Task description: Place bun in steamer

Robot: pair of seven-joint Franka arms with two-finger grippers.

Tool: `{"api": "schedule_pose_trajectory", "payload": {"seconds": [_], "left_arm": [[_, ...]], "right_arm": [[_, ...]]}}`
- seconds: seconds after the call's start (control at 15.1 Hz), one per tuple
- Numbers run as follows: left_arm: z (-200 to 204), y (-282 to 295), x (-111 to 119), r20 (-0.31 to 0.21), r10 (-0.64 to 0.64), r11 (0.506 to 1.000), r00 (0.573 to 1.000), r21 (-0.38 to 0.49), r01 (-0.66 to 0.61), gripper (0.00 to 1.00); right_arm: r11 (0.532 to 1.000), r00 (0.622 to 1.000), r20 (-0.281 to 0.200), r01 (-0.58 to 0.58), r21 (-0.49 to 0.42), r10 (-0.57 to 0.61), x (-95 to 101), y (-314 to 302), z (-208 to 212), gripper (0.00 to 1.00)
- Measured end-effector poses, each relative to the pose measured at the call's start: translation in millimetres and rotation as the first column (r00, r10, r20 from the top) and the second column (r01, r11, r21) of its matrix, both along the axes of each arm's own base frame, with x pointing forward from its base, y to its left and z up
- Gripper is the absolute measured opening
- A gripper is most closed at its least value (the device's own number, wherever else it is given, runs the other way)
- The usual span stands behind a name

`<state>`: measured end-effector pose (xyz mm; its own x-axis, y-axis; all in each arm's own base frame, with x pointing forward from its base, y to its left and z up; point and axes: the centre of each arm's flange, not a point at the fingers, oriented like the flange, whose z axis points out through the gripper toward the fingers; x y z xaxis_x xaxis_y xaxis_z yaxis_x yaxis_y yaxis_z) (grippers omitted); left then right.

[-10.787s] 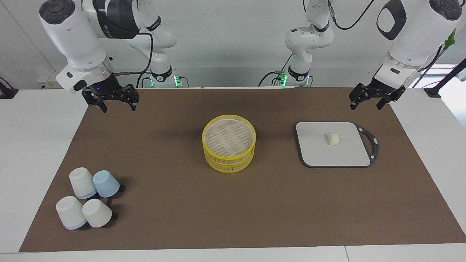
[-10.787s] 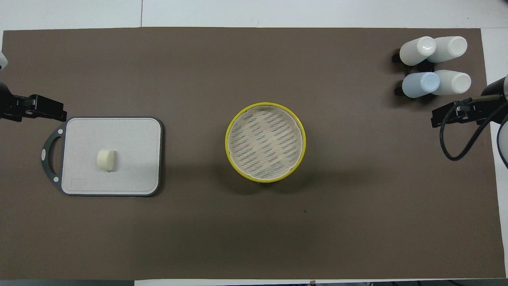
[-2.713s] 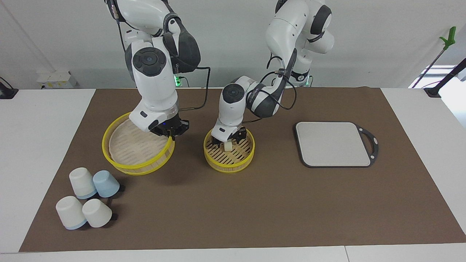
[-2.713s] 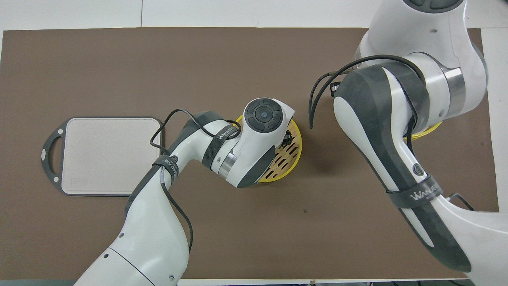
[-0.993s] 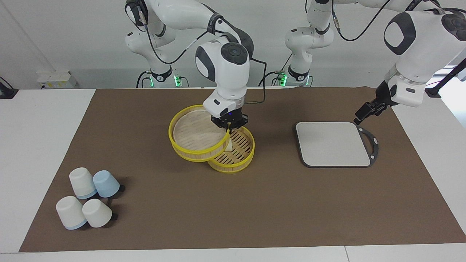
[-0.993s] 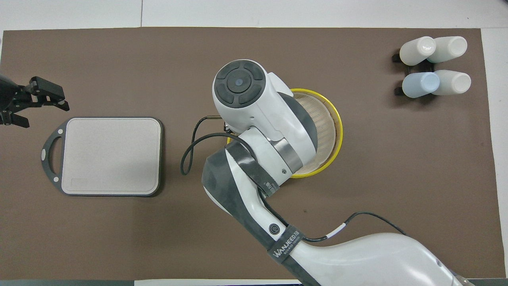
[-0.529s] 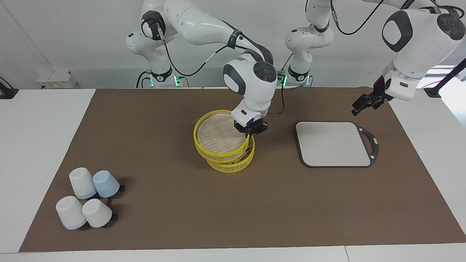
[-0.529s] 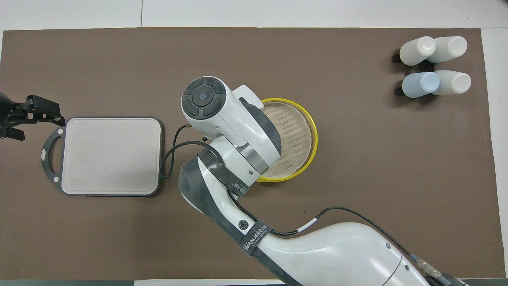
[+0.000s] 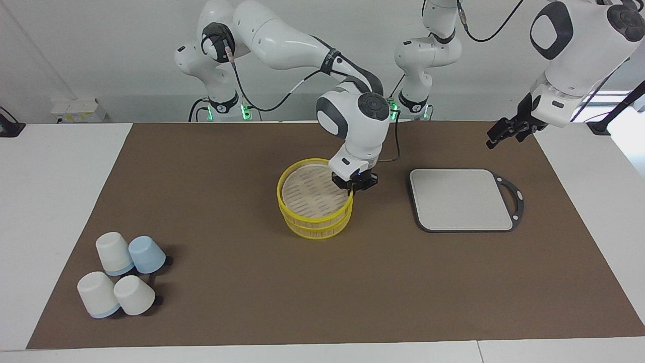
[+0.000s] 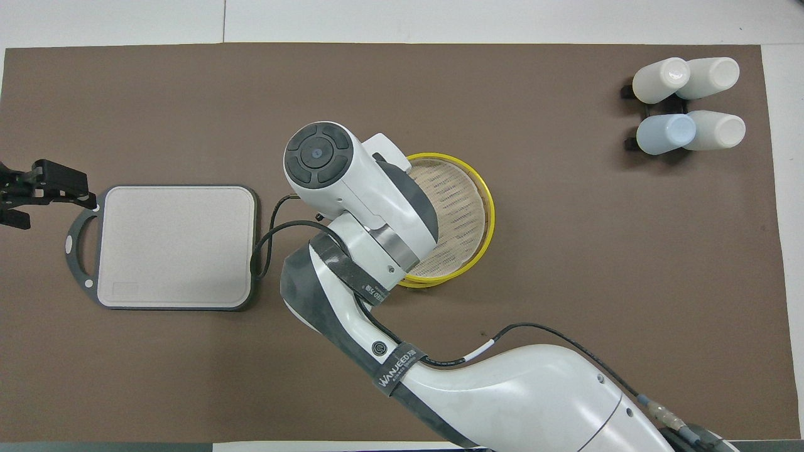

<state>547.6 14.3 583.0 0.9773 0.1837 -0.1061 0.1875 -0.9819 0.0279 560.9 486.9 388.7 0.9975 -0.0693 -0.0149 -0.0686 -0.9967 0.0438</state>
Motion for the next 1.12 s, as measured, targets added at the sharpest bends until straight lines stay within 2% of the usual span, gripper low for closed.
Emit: {"api": "schedule_pose_trajectory", "payload": {"seconds": [0.26, 0.66, 1.12], "left_arm": [[2.4, 0.6, 4.2, 0.036, -0.004, 1.0, 0.999, 0.001, 0.004, 1.0], [1.8, 2.4, 3.8, 0.034, -0.031, 1.0, 0.999, -0.001, 0.031, 1.0], [-0.2, 4.4, 3.4, 0.03, -0.038, 0.999, 0.999, -0.002, 0.038, 1.0]], "right_arm": [[1.0, 1.0, 0.003, -0.002, 0.002, 0.002, -0.4, 1.5, 0.2, 0.09], [1.0, 1.0, 0.027, 0.0, 0.026, 0.0, 3.3, 2.6, -4.3, 0.09], [1.0, 1.0, 0.016, 0.003, 0.018, -0.003, 2.7, 0.1, -8.1, 0.09]]}}
